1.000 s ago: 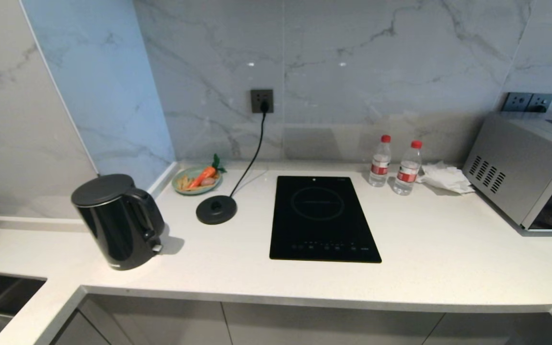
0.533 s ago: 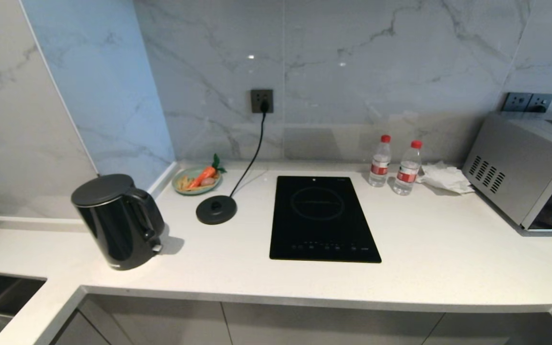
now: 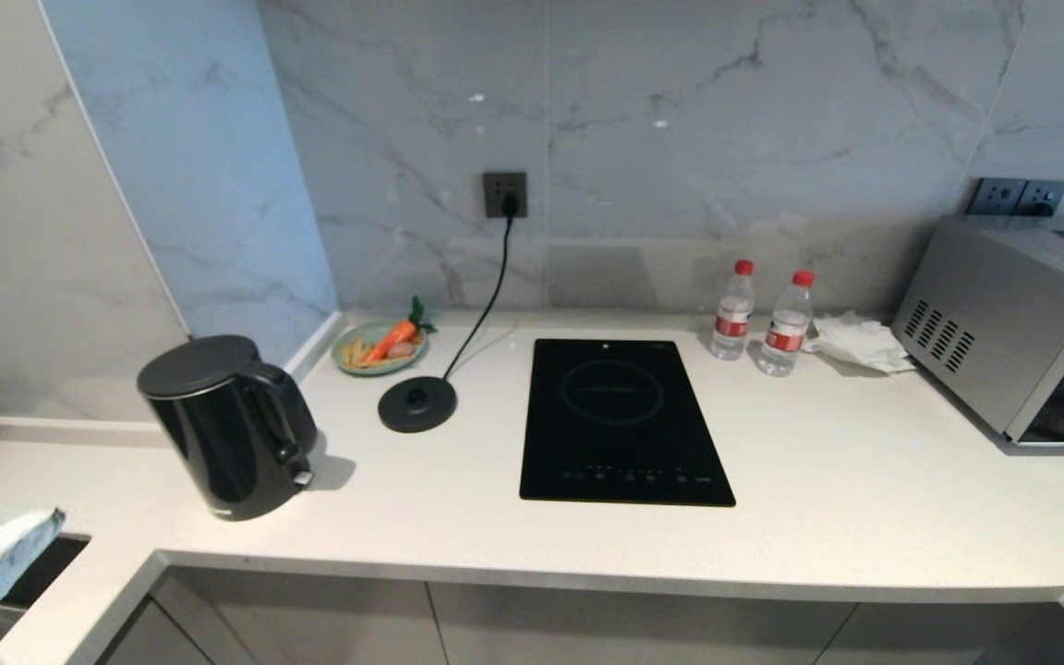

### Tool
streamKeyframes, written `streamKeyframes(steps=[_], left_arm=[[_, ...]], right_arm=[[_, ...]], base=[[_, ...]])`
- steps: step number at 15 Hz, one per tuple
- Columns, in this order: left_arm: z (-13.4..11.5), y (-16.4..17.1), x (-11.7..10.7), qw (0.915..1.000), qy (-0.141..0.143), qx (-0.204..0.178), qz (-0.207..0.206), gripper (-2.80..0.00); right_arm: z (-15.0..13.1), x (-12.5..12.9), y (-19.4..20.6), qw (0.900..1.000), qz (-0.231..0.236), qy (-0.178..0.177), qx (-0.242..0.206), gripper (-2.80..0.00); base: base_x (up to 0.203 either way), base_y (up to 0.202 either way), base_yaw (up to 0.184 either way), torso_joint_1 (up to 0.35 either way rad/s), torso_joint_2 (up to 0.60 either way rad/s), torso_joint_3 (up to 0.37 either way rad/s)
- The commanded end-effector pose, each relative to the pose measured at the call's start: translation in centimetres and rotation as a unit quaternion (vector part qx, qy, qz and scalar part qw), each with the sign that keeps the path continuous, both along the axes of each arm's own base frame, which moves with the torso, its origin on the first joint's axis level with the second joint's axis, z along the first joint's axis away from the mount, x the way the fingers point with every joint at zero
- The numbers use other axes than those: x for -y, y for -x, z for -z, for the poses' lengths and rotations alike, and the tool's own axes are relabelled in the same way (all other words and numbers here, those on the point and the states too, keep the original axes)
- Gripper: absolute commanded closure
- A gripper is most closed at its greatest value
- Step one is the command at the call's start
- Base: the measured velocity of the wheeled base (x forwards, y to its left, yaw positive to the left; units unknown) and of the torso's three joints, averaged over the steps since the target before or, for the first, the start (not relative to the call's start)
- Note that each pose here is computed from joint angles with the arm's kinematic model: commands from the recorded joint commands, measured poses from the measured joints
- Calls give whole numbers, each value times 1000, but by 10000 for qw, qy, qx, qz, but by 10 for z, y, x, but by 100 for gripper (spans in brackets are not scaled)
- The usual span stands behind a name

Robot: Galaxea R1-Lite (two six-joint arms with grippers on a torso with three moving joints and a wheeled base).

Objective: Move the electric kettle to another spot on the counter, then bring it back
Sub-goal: Grab the kettle

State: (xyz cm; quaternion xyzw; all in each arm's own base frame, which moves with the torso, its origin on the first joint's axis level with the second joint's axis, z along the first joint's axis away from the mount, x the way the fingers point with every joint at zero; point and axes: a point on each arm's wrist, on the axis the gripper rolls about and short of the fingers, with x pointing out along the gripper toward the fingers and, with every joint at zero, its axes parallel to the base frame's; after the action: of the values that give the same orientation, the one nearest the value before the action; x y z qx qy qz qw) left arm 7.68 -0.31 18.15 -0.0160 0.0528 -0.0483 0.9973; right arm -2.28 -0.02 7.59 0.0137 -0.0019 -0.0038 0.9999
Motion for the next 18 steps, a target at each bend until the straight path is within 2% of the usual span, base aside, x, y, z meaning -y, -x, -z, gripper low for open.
streamKeyframes(steps=[1, 4, 8, 11, 14, 18], left_arm=[[13, -62, 8, 9969, 69, -787, 46, 0], [28, -114, 40, 9958, 92, -882, -232, 0], [49, -153, 80, 9983, 247, -399, -340, 0], [67, -158, 85, 9970, 286, -608, -391, 0], [74, -147, 80, 9970, 396, -542, -388, 0], [78, -142, 77, 9973, 220, -584, -393, 0]], right_arm=[[0, 0, 0, 10000, 0, -1, -10, 0], [0, 0, 0, 10000, 0, -1, -3, 0], [0, 0, 0, 10000, 0, -1, -10, 0], [0, 0, 0, 10000, 0, -1, -3, 0], [0, 0, 0, 10000, 0, -1, -3, 0], [0, 0, 0, 10000, 0, -1, -3, 0]], base=[[0, 0, 0, 0, 0, 0], [0, 0, 0, 0, 0, 0], [0, 0, 0, 0, 0, 0], [0, 0, 0, 0, 0, 0], [0, 0, 0, 0, 0, 0], [0, 0, 0, 0, 0, 0]])
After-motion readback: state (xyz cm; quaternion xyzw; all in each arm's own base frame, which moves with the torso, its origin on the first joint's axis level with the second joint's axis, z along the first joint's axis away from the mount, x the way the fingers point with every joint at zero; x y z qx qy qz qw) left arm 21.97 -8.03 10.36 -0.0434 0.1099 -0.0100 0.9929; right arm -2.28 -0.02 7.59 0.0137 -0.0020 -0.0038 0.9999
